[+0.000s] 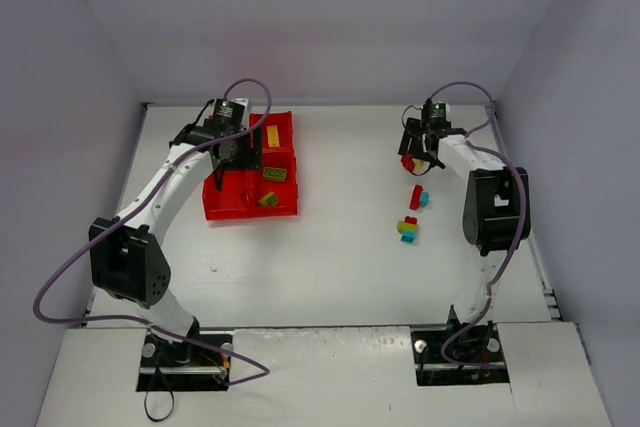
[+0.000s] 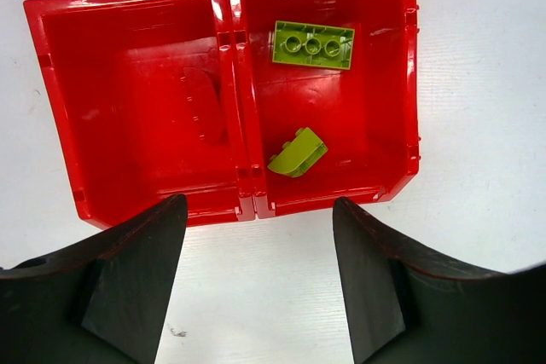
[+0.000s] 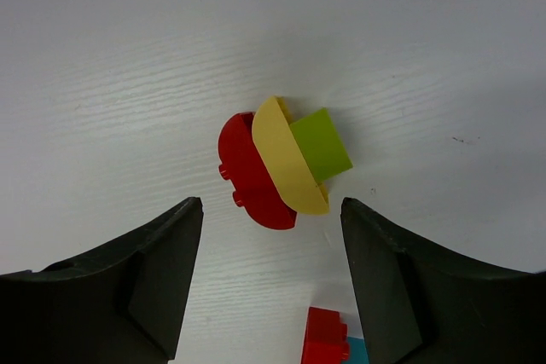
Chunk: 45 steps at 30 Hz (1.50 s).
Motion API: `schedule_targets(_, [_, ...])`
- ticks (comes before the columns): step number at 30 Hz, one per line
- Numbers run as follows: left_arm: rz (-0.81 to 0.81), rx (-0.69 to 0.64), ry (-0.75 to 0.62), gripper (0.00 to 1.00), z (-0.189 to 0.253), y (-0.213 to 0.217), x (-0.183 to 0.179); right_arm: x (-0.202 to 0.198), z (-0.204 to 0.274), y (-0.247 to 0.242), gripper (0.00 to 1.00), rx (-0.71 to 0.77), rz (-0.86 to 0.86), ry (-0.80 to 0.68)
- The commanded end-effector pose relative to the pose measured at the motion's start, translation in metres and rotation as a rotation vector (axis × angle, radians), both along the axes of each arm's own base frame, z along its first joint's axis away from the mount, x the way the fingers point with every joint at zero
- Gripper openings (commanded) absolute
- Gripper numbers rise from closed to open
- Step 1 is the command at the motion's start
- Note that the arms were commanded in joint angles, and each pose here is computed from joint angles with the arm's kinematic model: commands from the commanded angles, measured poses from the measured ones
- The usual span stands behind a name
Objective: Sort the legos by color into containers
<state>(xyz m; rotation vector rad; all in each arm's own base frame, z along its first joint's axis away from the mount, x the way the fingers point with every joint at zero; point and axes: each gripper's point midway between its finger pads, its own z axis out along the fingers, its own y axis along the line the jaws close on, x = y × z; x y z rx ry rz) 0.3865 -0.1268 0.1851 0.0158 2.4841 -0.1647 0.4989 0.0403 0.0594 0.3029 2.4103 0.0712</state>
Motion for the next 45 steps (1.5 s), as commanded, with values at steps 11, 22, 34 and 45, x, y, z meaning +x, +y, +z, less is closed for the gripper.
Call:
schedule_targets(11, [-0.006, -0.038, -0.053, 0.63, 0.016, -0.007, 0.004, 0.018, 0.025, -0.002, 0.85, 0.099, -0.303, -0.065])
schedule_targets(22, [-0.009, -0.029, -0.044, 0.63, 0.013, -0.006, 0.001, 0.022, 0.0, -0.001, 0.88, 0.128, -0.445, -0.002])
schedule_targets(34, [-0.008, -0.01, -0.035, 0.63, 0.01, -0.003, 0.0, 0.027, -0.021, 0.001, 0.86, 0.147, -0.512, 0.025])
schedule_targets(45, [-0.01, -0.004, -0.027, 0.63, 0.006, -0.002, -0.001, 0.025, -0.04, -0.003, 0.79, 0.149, -0.579, 0.049])
